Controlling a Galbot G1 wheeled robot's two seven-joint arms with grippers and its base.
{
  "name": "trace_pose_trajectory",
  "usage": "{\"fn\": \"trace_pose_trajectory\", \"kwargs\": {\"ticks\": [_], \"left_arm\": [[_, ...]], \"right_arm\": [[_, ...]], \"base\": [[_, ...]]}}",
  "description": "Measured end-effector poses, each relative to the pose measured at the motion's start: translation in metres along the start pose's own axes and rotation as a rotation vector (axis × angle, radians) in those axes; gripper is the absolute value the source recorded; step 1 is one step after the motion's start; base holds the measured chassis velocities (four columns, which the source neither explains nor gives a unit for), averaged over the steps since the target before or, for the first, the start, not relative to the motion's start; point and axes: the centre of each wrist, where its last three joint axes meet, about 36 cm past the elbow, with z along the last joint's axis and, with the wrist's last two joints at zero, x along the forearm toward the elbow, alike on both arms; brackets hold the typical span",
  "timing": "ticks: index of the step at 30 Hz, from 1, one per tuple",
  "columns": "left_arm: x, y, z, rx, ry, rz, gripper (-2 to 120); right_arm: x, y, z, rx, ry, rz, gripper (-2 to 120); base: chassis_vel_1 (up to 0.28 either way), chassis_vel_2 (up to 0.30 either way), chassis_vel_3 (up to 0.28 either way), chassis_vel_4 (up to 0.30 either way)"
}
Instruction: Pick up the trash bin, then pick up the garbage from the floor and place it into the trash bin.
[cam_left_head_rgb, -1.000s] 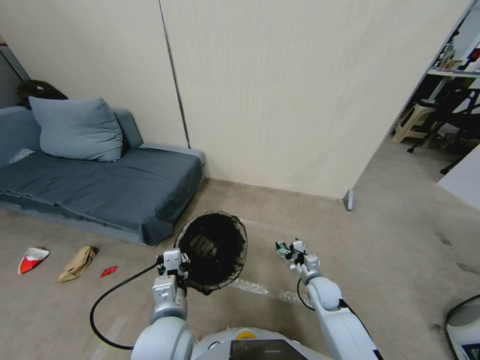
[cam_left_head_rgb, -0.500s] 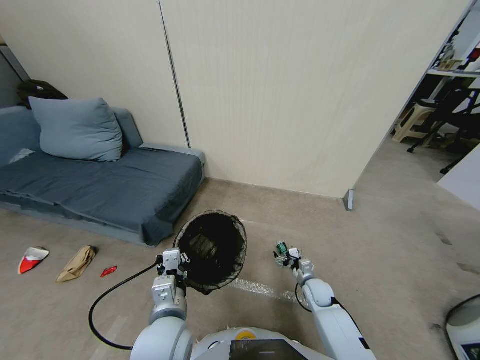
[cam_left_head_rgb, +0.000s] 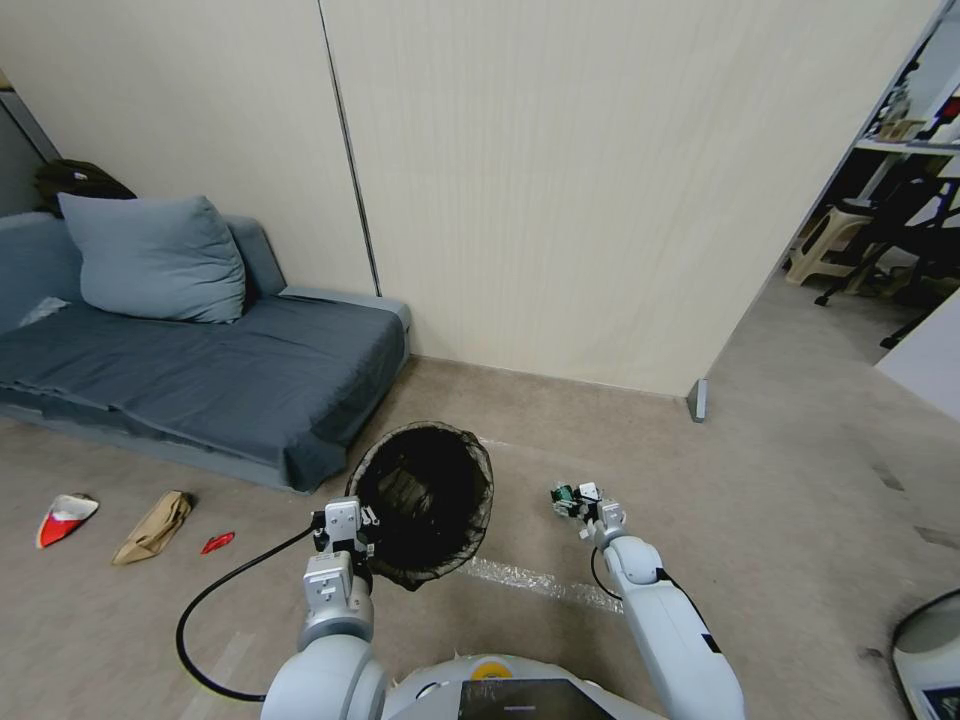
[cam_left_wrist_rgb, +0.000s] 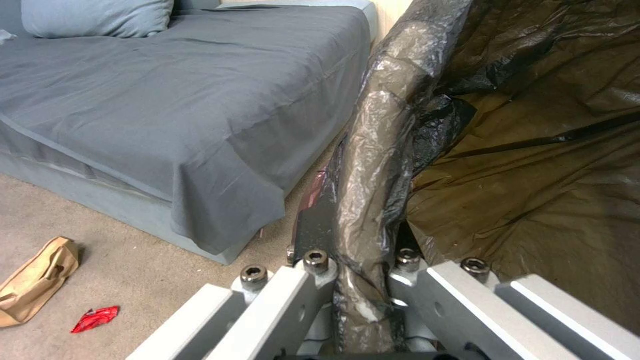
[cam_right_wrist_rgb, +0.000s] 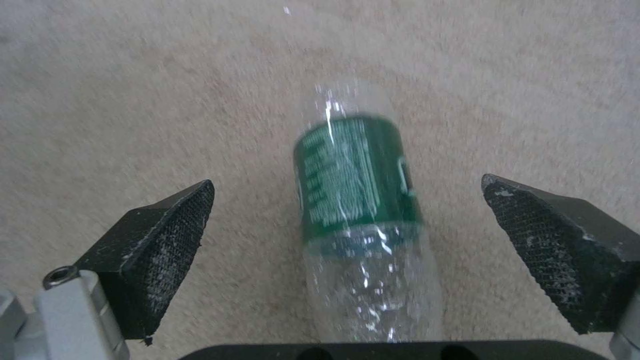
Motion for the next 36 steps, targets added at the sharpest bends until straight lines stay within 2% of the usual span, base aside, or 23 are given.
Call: {"fn": "trace_pose_trajectory", "kwargs": {"ticks": [6, 8, 9, 12, 13, 16, 17, 19, 21, 24, 28, 36], "left_arm": [[0.0, 0.0, 0.0, -0.002, -0.001, -0.001, 1], [0.001, 0.0, 0.0, -0.002, -0.002, -0.001, 1], [0.001, 0.0, 0.0, -0.002, -0.002, -0.001, 1], [0.001, 0.0, 0.0, -0.002, -0.002, -0.001, 1], [0.001, 0.0, 0.0, -0.002, -0.002, -0.001, 1], [0.001, 0.0, 0.0, -0.003, -0.002, 0.0, 1], [0.001, 0.0, 0.0, -0.003, -0.002, 0.0, 1], [0.001, -0.001, 0.0, -0.004, -0.003, 0.001, 1], [0.001, -0.001, 0.0, -0.004, -0.003, 0.002, 1], [0.002, -0.003, 0.0, -0.005, -0.003, 0.005, 1], [0.002, -0.003, 0.001, -0.005, -0.003, 0.008, 1], [0.002, -0.005, 0.0, -0.004, -0.004, 0.012, 1]], "right_arm": [[-0.007, -0.004, 0.016, -0.008, 0.038, 0.008, 99], [-0.009, -0.007, 0.022, -0.012, 0.049, 0.012, 90], [-0.009, -0.007, 0.022, -0.012, 0.049, 0.012, 90], [-0.011, -0.011, 0.026, -0.015, 0.051, 0.018, 76], [-0.011, -0.011, 0.026, -0.015, 0.051, 0.018, 76], [-0.01, -0.013, 0.028, -0.016, 0.048, 0.022, 63], [-0.01, -0.013, 0.028, -0.016, 0.048, 0.022, 63], [-0.009, -0.013, 0.028, -0.018, 0.044, 0.023, 51], [-0.008, -0.013, 0.028, -0.019, 0.041, 0.023, 47], [-0.007, -0.013, 0.027, -0.021, 0.035, 0.023, 34], [-0.006, -0.011, 0.028, -0.022, 0.031, 0.022, 25], [-0.005, -0.012, 0.027, -0.021, 0.022, 0.026, 23]], "base": [[0.0, 0.0, 0.0, 0.0], [0.0, 0.0, 0.0, 0.0], [0.0, 0.0, 0.0, 0.0], [0.0, 0.0, 0.0, 0.0], [0.0, 0.0, 0.0, 0.0], [0.0, 0.0, 0.0, 0.0], [0.0, 0.0, 0.0, 0.0], [0.0, 0.0, 0.0, 0.0], [0.0, 0.0, 0.0, 0.0], [0.0, 0.0, 0.0, 0.0], [0.0, 0.0, 0.0, 0.0], [0.0, 0.0, 0.0, 0.0]]}}
